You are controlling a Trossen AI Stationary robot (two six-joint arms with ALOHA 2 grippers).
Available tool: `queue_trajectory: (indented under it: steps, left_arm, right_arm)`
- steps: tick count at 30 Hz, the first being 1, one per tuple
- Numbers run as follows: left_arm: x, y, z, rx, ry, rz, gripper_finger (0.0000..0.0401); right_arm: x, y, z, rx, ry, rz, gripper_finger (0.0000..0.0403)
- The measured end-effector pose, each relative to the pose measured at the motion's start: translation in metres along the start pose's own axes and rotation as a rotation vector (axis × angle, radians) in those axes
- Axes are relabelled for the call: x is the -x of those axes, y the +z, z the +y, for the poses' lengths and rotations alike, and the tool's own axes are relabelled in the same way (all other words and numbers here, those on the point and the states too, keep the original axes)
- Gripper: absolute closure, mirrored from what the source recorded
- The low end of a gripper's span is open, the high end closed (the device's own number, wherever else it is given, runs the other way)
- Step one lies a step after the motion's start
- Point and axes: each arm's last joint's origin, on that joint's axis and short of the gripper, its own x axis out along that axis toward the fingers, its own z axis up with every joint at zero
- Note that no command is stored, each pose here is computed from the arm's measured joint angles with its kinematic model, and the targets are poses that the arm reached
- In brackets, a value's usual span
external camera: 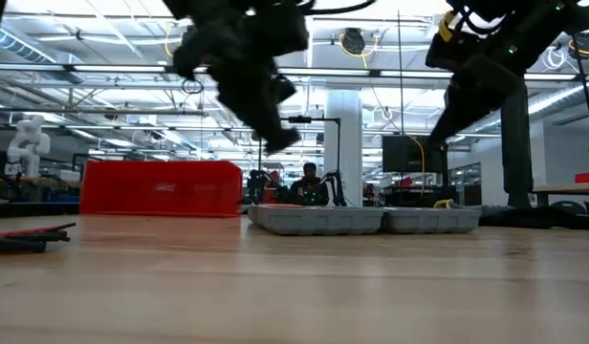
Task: Prefit tool cases
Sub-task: Put the black electrical tape into the gray pre-fit tool case
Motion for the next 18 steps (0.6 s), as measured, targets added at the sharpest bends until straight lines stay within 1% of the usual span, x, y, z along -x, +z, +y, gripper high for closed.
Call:
queue_trajectory:
  steps: [2, 3, 6, 7, 10, 12, 18]
  left_arm:
    - [-0.010, 0.008, 0.003, -0.007, -0.004, -0.001, 0.0394]
    - [-0.017, 0.009, 0.004, -0.011, -0.019, 0.020, 0.0394]
    - [-0.040, 0.009, 0.004, -0.018, -0.094, 0.086, 0.0394]
    - [-0.043, 0.009, 0.004, -0.014, -0.118, 0.108, 0.0394]
    - [-0.045, 0.014, 0.006, 0.005, -0.155, 0.130, 0.0394]
    - [-0.047, 0.013, 0.006, 0.024, -0.170, 0.143, 0.0394]
    - [-0.046, 0.013, 0.008, 0.020, -0.183, 0.125, 0.0394]
  right_arm:
    - [0.000, -0.002, -0.001, -0.007, 0.001, 0.023, 0.0403]
    - [0.000, -0.003, -0.001, -0.010, 0.004, 0.031, 0.0403]
    - [0.001, -0.004, -0.001, -0.022, 0.012, 0.045, 0.0403]
    - [0.001, -0.004, -0.001, -0.024, 0.013, 0.045, 0.0403]
    - [0.001, -0.005, -0.001, -0.022, 0.015, 0.052, 0.0403]
    - [0.001, -0.005, -0.001, -0.017, 0.025, 0.054, 0.0403]
    - [0.002, -0.005, 0.000, -0.015, 0.036, 0.051, 0.0403]
